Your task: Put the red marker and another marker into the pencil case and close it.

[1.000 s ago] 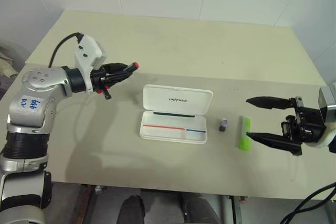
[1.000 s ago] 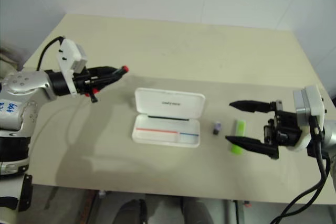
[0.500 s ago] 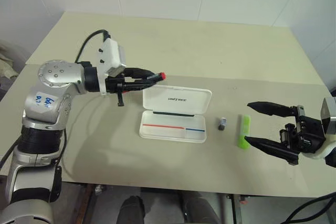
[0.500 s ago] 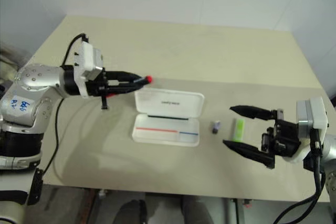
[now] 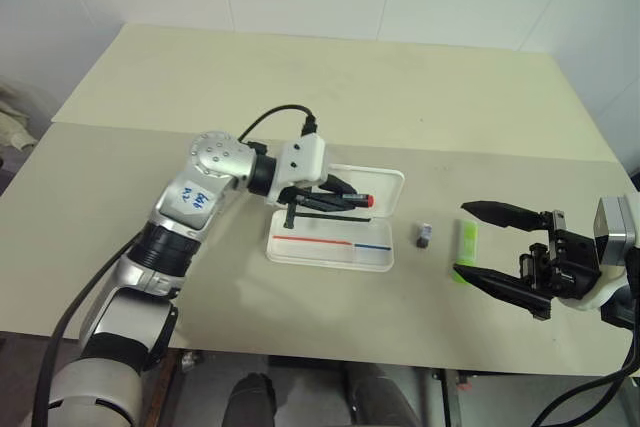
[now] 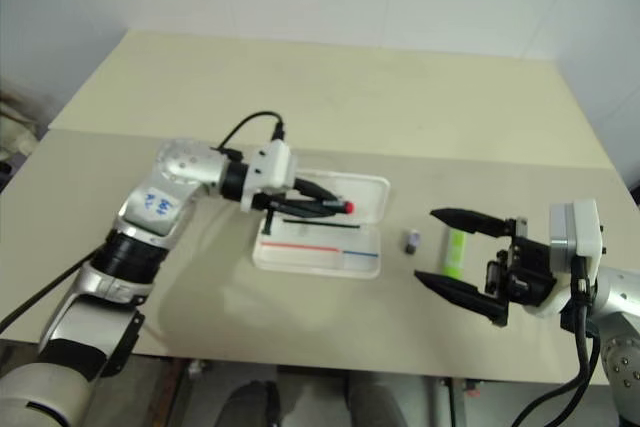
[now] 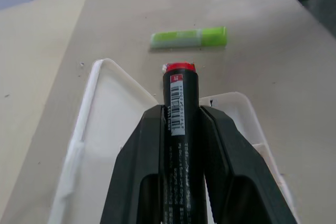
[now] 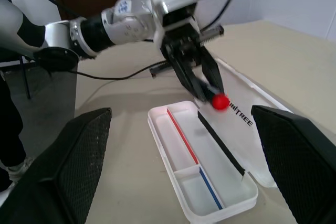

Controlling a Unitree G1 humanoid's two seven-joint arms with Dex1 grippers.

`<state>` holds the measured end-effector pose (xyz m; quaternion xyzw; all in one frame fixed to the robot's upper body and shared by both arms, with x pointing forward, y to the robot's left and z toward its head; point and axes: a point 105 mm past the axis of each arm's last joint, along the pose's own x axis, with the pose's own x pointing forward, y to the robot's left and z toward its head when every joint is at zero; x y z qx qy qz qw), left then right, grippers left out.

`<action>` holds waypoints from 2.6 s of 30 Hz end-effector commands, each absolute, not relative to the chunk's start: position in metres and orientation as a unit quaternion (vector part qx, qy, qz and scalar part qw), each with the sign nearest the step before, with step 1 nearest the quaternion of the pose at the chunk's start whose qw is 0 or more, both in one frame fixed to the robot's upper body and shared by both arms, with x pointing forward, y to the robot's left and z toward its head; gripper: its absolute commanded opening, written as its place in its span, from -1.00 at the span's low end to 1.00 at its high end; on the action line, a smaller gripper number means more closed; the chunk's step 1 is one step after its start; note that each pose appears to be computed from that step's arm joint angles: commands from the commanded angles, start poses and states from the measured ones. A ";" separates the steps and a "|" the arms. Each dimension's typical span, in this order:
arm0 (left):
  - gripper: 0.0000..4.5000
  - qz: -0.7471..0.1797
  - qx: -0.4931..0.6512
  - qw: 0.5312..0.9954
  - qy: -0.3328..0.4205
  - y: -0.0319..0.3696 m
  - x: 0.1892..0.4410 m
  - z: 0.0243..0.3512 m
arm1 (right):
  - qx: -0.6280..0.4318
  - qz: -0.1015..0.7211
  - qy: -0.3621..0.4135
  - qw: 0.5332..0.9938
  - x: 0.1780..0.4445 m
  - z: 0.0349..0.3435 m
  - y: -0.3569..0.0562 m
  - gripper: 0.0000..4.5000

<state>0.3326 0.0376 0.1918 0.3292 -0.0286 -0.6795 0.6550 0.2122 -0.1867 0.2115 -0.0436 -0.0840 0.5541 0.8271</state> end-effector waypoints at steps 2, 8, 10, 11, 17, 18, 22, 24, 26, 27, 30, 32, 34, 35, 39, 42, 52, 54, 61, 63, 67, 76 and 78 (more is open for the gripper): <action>-0.71 -0.671 0.369 0.642 -0.041 0.031 0.341 0.182 | -0.063 0.546 -0.080 0.832 0.208 0.210 -0.201 1.00; -0.71 -0.676 0.369 0.636 -0.038 0.022 0.342 0.175 | -0.094 0.518 -0.067 0.848 0.211 0.212 -0.225 1.00; -0.71 -0.679 0.369 0.634 -0.037 0.020 0.341 0.173 | -0.096 0.509 -0.071 0.852 0.213 0.213 -0.226 1.00; -0.71 -0.680 0.369 0.633 -0.036 0.018 0.339 0.171 | -0.096 0.509 -0.071 0.853 0.214 0.213 -0.225 1.00; -0.71 -0.674 0.378 0.634 -0.021 0.017 0.340 0.157 | -0.090 0.505 -0.074 0.855 0.215 0.209 -0.217 1.00; -0.71 -0.674 0.379 0.633 -0.021 0.017 0.339 0.157 | -0.090 0.504 -0.074 0.856 0.215 0.208 -0.216 1.00; -0.71 -0.674 0.383 0.632 -0.015 0.015 0.338 0.153 | -0.088 0.500 -0.075 0.858 0.216 0.207 -0.214 1.00; -0.71 -0.670 0.386 0.634 -0.014 0.015 0.338 0.153 | -0.087 0.498 -0.076 0.859 0.217 0.207 -0.214 1.00; -0.56 -0.667 0.388 0.636 -0.014 0.015 0.339 0.152 | -0.087 0.497 -0.076 0.860 0.217 0.207 -0.214 1.00; -0.39 -0.666 0.391 0.635 -0.016 0.015 0.339 0.153 | -0.086 0.495 -0.077 0.861 0.218 0.207 -0.214 1.00; 0.03 -0.667 0.391 0.634 -0.019 0.014 0.336 0.154 | -0.086 0.493 -0.078 0.862 0.219 0.208 -0.213 1.00; 0.30 -0.668 0.390 0.634 -0.020 0.013 0.335 0.155 | -0.086 0.492 -0.078 0.863 0.220 0.208 -0.213 1.00; 0.59 -0.668 0.389 0.634 -0.022 0.012 0.334 0.156 | -0.086 0.492 -0.078 0.863 0.221 0.208 -0.213 1.00; 0.75 -0.669 0.387 0.634 -0.024 0.011 0.332 0.157 | -0.086 0.492 -0.079 0.863 0.222 0.209 -0.213 1.00; 0.99 -0.678 0.378 0.629 -0.027 0.010 0.324 0.160 | -0.086 0.493 -0.080 0.862 0.224 0.209 -0.212 1.00; 0.99 -0.689 0.368 0.624 -0.029 0.009 0.315 0.162 | -0.086 0.494 -0.080 0.861 0.224 0.209 -0.211 1.00; 0.99 -0.705 0.279 0.649 -0.061 0.031 0.289 0.187 | -0.089 0.398 -0.028 0.912 0.238 0.181 -0.212 1.00; 0.99 -0.697 0.251 0.669 -0.066 0.045 0.287 0.192 | -0.080 0.350 -0.055 0.932 0.244 0.184 -0.212 1.00; 0.99 -0.677 0.174 0.704 -0.126 0.079 0.277 0.213 | -0.060 0.268 -0.036 0.961 0.251 0.172 -0.215 1.00; 0.99 -0.661 0.171 0.721 -0.117 0.089 0.280 0.209 | -0.058 0.253 -0.019 0.966 0.254 0.165 -0.217 1.00; 0.99 -0.639 0.145 0.742 -0.144 0.108 0.278 0.212 | -0.049 0.219 0.027 0.974 0.259 0.145 -0.222 1.00; 0.99 -0.634 0.086 0.742 -0.201 0.133 0.261 0.221 | -0.014 0.154 0.078 0.985 0.280 0.106 -0.246 1.00; 0.99 -0.633 0.075 0.742 -0.205 0.140 0.256 0.223 | -0.005 0.132 0.083 0.988 0.285 0.101 -0.253 1.00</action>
